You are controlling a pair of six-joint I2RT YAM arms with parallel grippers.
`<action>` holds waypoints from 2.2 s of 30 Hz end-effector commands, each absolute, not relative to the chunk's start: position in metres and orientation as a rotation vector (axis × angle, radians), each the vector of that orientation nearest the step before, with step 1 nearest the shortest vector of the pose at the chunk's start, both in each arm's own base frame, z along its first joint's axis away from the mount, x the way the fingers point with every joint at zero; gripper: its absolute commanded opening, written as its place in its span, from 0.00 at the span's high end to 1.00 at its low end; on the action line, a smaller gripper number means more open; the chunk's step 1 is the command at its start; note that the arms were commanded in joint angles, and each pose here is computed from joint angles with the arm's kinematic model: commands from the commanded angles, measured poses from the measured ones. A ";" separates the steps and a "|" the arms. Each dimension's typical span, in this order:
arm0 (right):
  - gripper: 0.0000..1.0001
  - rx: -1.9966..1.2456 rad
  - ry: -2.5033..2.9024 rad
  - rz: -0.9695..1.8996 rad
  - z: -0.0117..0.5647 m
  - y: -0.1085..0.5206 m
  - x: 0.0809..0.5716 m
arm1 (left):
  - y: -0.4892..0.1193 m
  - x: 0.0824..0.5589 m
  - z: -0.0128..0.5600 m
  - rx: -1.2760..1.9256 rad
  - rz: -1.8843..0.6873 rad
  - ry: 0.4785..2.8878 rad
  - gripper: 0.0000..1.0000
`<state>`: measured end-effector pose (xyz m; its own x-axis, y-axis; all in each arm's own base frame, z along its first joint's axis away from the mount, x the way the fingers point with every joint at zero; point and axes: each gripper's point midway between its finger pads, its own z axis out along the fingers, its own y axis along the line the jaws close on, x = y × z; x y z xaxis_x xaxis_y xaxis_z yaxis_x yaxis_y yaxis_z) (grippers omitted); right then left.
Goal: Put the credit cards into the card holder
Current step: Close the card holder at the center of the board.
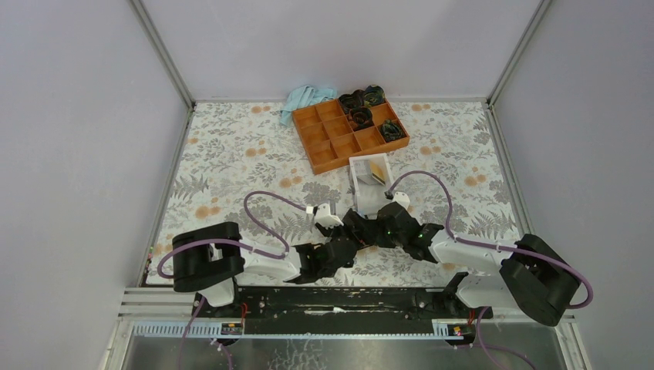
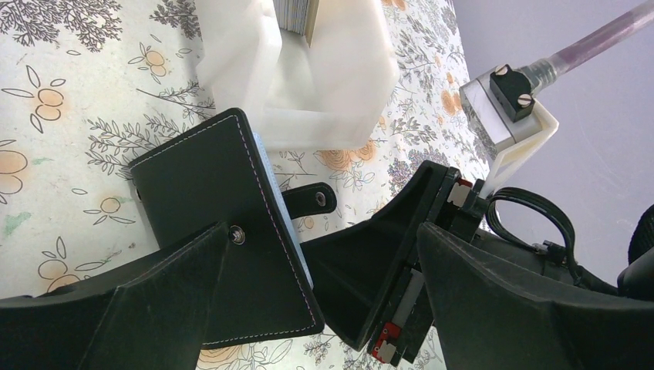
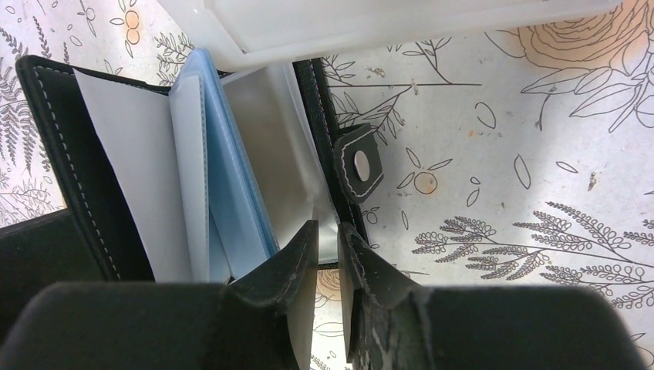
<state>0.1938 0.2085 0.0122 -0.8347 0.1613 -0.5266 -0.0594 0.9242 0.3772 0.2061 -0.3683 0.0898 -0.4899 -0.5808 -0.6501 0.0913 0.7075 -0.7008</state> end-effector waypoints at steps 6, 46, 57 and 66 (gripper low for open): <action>0.77 -0.016 2.670 0.446 -0.020 0.195 0.159 | -0.391 0.197 0.096 -0.327 -0.938 1.959 0.00; 0.77 -0.228 2.699 0.614 -0.021 0.269 0.123 | -0.341 0.179 0.098 -0.395 -0.890 1.952 0.00; 0.76 -0.241 2.631 0.616 -0.002 0.269 0.128 | -0.356 0.182 0.107 -0.372 -0.896 1.943 0.00; 0.72 -0.244 2.607 0.634 0.002 0.267 0.128 | -0.376 0.184 0.110 -0.330 -0.901 1.952 0.00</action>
<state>0.1768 0.2541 0.0137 -0.8298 0.1622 -0.5339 -0.0789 0.9131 0.4000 0.1990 -0.3310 0.0963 -0.4330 -0.5895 -0.6820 0.0368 0.7444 -0.6668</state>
